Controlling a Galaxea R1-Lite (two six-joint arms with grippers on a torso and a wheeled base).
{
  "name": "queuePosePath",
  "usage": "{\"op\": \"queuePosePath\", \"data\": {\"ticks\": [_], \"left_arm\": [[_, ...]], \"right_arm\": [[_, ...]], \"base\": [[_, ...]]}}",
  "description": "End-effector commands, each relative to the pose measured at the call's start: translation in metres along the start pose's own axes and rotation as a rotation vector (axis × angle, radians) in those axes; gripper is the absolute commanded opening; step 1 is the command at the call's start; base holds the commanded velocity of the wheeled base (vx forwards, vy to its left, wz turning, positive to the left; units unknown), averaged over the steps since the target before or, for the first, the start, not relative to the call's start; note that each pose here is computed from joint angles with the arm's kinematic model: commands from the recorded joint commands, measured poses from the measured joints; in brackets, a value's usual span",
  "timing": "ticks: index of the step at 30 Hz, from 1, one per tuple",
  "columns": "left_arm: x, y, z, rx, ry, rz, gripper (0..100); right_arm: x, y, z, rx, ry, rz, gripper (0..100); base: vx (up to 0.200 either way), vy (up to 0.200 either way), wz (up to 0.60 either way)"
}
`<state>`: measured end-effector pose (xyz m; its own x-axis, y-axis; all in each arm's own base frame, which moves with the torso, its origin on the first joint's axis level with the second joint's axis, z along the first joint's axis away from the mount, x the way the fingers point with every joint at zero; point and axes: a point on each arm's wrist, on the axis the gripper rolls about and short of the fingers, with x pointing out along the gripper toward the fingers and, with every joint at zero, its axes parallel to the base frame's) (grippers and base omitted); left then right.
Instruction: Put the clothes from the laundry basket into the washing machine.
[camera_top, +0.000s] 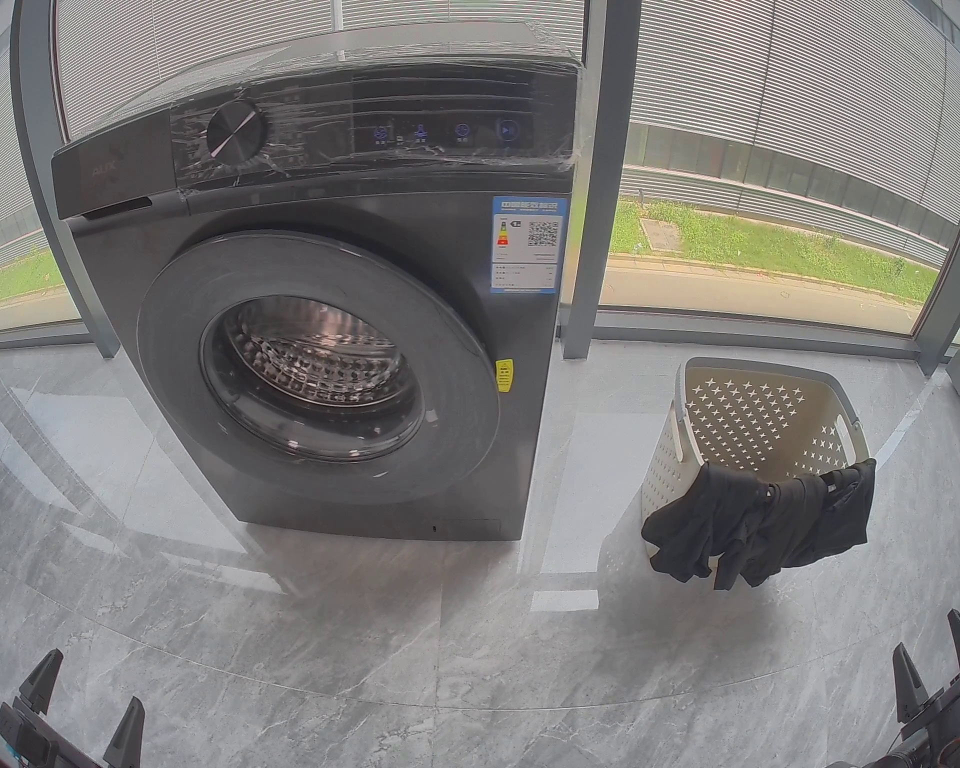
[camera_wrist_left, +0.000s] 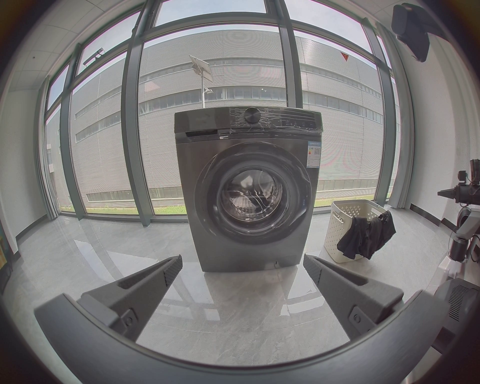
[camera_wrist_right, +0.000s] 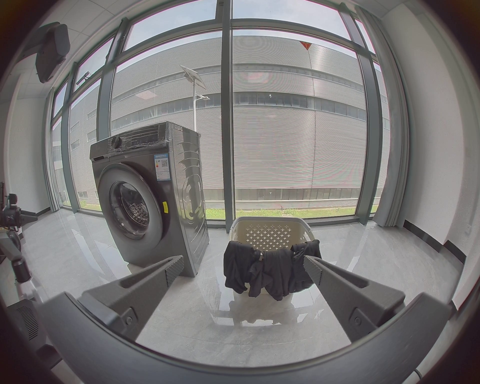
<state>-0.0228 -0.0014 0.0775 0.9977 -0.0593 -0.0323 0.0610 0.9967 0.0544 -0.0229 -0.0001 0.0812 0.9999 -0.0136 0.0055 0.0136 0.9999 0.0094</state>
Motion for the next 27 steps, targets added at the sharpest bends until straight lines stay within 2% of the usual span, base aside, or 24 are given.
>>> {"op": "queuePosePath", "data": {"ticks": [1,17,27], "left_arm": [[0.0001,-0.0003,-0.0053,0.000,0.000,0.000,100],[0.0001,-0.0003,-0.0053,0.000,0.000,0.001,100],[0.0001,-0.0003,-0.0053,0.000,0.000,0.001,100]], "right_arm": [[-0.0001,-0.0001,-0.0048,0.000,-0.001,0.000,100],[0.0000,-0.0001,-0.0048,0.000,0.001,0.000,100],[0.0000,0.0000,-0.0048,0.000,0.001,0.001,100]], "base": [[0.000,0.000,0.00],[0.000,0.000,0.00],[0.000,-0.200,0.00]]}}
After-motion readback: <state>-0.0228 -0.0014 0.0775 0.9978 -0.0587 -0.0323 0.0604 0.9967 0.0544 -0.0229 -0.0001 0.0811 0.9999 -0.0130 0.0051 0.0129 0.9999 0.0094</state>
